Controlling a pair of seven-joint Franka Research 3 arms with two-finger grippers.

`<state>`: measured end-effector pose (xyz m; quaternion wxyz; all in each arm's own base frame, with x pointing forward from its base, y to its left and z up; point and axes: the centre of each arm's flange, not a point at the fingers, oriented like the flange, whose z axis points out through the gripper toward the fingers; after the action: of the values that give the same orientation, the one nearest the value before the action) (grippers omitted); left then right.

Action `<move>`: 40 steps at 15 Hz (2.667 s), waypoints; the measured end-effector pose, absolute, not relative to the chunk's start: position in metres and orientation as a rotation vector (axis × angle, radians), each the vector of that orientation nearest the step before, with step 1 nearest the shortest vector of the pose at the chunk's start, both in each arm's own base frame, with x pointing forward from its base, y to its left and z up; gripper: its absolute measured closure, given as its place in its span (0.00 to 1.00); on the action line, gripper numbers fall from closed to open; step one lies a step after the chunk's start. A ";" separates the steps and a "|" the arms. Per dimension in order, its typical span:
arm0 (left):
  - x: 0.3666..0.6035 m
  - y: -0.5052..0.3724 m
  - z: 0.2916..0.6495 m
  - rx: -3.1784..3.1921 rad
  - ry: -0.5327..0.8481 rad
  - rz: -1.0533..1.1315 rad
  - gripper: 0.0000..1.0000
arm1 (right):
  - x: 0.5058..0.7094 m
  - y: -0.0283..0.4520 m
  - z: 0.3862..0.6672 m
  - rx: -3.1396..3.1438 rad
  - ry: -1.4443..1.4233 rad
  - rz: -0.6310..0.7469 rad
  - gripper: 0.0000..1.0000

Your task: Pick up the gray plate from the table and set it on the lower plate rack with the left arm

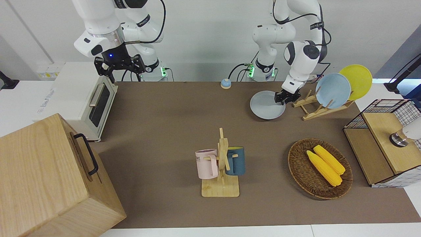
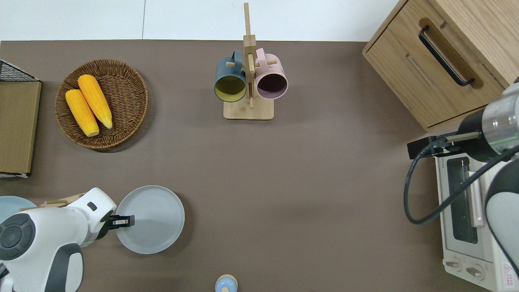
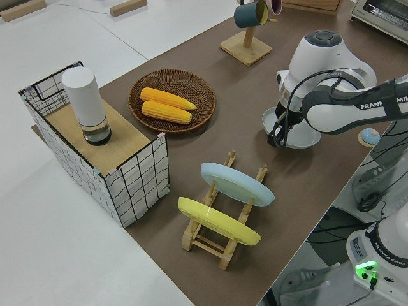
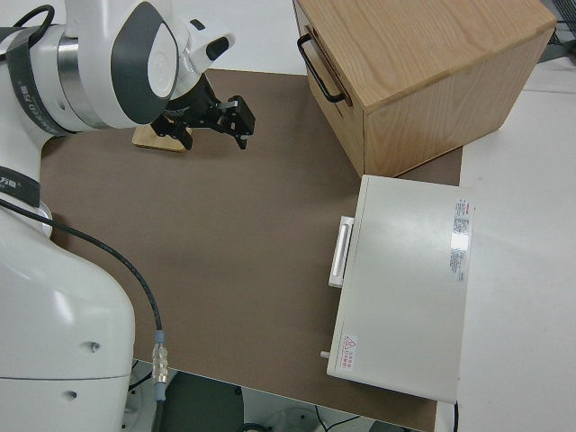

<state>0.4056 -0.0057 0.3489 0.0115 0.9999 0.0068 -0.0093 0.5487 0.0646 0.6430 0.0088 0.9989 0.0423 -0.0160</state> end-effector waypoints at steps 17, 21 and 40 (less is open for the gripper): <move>0.420 0.008 0.545 3.199 0.121 -0.168 0.92 | 0.549 0.065 0.643 3.121 0.132 -0.050 0.01; 0.418 0.012 0.569 3.339 0.144 -0.177 0.92 | 0.549 0.065 0.643 3.121 0.132 -0.050 0.01; 0.427 -0.011 0.533 4.090 0.532 -0.171 0.92 | 0.549 0.065 0.643 3.121 0.132 -0.050 0.01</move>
<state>0.4269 -0.0110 0.5334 -0.4733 0.8728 0.1136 -0.0365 0.5487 0.0646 0.6430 0.0088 0.9989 0.0423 -0.0160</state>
